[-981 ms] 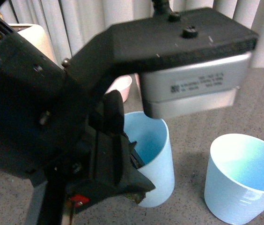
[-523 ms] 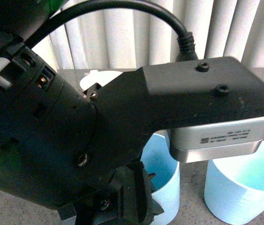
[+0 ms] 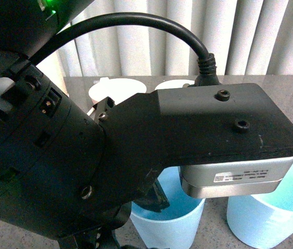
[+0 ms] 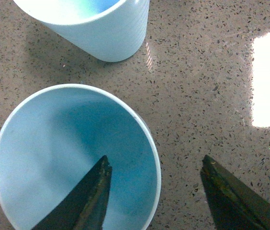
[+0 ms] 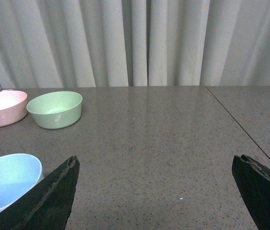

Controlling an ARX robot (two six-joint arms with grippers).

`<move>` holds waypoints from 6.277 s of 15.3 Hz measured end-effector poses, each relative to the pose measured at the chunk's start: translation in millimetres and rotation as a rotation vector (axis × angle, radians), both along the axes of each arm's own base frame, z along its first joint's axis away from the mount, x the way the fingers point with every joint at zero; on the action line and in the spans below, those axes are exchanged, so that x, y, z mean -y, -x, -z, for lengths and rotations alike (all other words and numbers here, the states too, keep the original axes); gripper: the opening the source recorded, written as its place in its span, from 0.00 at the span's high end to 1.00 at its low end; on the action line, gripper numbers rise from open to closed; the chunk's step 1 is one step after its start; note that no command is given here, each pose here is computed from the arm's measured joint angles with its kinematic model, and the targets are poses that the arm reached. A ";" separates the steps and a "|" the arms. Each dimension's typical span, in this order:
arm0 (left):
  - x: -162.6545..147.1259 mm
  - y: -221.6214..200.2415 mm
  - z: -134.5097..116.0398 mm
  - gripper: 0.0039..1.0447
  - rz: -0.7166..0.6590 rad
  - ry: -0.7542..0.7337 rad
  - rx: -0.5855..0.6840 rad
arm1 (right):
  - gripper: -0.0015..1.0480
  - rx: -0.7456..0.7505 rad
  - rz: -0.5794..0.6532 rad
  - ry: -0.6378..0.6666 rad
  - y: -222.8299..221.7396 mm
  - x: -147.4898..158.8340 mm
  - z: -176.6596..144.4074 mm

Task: Stack blue cups with both arms

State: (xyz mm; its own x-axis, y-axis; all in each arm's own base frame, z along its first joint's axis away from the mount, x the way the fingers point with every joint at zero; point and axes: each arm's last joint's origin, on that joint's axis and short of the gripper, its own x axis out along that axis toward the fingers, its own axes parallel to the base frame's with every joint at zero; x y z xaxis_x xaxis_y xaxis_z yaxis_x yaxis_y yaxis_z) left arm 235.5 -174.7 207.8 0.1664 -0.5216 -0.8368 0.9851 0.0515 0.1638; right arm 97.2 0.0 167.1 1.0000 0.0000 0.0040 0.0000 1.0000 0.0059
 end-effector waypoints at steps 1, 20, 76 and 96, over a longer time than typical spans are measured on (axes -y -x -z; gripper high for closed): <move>0.1 -0.1 -0.3 0.37 0.000 0.001 0.001 | 0.06 0.000 0.000 0.000 0.0 0.0 0.0; -131.2 -49.9 -151.4 0.06 -0.734 0.715 0.434 | 0.06 0.000 0.000 0.000 0.0 0.0 0.0; -174.7 138.0 40.4 0.06 -1.291 0.869 0.684 | 0.06 -0.417 -0.356 -0.122 -91.1 -37.3 -100.2; -174.7 138.0 40.4 0.06 -1.291 0.869 0.684 | 0.98 -0.761 -0.254 -0.127 -136.1 -78.5 -52.9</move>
